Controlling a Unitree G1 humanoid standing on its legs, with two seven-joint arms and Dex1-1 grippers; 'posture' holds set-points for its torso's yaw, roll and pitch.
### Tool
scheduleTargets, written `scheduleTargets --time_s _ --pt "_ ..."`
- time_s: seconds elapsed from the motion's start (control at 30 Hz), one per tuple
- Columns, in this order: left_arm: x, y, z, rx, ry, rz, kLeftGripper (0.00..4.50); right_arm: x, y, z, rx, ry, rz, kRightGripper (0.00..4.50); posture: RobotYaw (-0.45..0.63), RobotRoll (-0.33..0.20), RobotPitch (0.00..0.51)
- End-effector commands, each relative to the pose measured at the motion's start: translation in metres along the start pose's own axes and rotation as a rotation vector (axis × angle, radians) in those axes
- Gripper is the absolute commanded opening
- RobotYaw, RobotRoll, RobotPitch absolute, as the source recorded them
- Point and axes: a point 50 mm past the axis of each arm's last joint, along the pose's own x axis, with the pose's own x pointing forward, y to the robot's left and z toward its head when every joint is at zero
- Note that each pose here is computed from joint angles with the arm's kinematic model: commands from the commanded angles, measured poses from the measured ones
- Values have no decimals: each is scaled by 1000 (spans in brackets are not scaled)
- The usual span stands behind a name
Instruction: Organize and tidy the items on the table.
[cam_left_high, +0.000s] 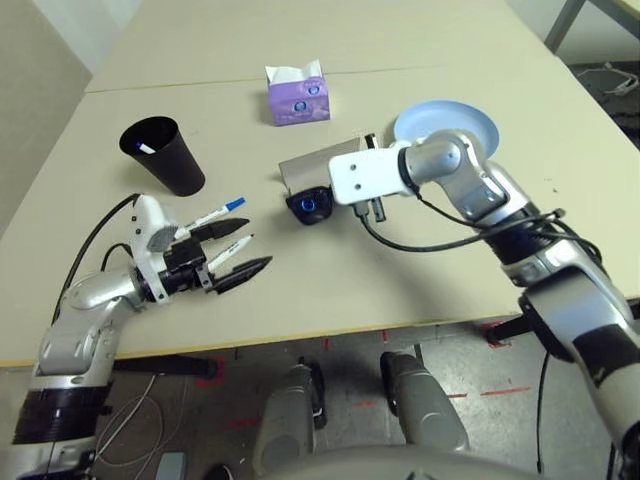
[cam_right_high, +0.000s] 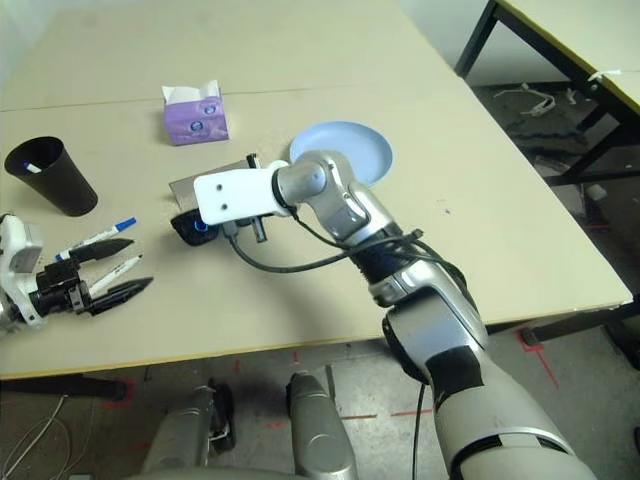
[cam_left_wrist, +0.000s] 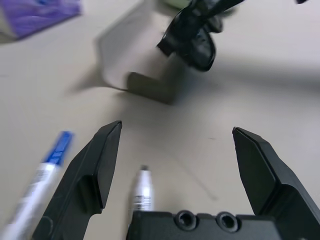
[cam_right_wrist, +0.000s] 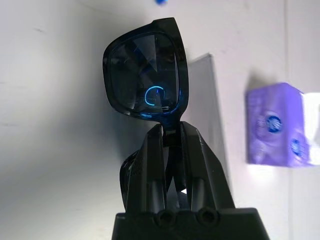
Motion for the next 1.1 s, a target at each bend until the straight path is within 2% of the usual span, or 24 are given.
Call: scheduleTargets --time_s 0.03,0.5,0.83,1.1 --pt "1 3 -6 -7 12 85 4500 6 -6 0 -19 3 -54 200 -43 0 196" --pt "6 -8 -8 -28 -12 51 4500 35 13 -17 -35 27 -100 200 -26 0 201" --pt "9 -16 -11 -56 -7 8 4500 37 12 -23 -66 52 -119 200 -28 0 207" --pt "8 -16 -13 -63 -7 -2 4500 32 21 -34 -29 93 -17 200 -38 0 208"
